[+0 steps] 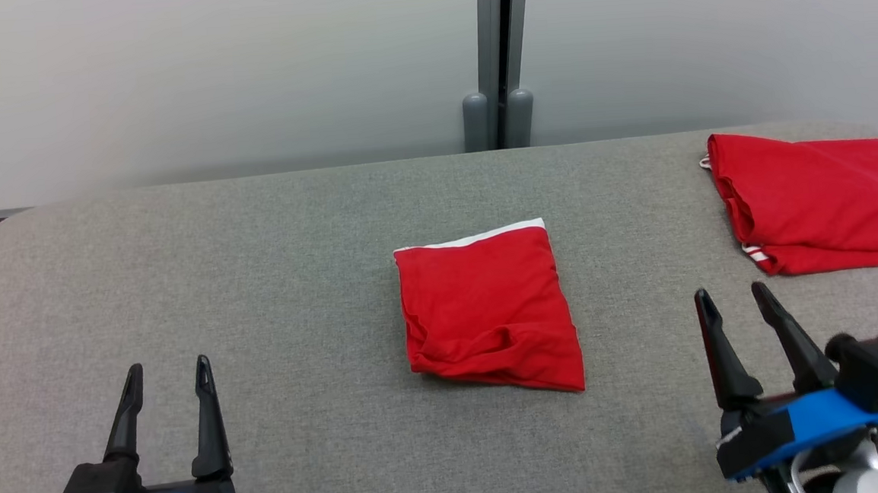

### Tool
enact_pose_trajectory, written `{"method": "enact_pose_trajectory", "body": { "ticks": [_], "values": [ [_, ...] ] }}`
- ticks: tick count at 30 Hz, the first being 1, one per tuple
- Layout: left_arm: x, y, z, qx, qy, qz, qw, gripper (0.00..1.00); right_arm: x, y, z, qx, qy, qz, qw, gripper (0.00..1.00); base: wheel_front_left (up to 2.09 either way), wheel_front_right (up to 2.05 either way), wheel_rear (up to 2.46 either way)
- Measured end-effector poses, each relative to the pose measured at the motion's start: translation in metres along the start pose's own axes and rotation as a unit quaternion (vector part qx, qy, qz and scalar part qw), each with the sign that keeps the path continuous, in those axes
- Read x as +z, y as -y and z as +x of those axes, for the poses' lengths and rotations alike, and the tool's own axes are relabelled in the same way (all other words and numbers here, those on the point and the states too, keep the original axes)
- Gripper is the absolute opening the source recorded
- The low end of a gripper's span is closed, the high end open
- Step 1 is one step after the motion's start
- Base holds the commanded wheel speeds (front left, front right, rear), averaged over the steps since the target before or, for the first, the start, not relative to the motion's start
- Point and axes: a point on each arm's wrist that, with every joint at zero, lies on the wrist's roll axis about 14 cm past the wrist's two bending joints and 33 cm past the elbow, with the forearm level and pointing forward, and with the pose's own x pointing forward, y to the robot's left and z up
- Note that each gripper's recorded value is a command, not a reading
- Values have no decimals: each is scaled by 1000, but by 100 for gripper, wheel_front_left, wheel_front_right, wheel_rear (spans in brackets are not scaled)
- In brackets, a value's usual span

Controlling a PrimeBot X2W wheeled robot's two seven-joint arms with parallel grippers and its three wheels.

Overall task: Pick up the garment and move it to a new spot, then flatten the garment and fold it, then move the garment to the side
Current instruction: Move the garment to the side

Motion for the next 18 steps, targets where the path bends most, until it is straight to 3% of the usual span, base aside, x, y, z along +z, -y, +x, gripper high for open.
{"method": "enact_pose_trajectory", "body": {
  "ticks": [10,18],
  "values": [
    [-3,0,12,3,-2,-6,1000,100,29,-49,71,77,25,-31,996,100,0,0,0],
    [-10,-12,20,27,-4,-14,1000,100,-14,-61,116,98,-44,-37,993,100,0,0,0]
  ]
}}
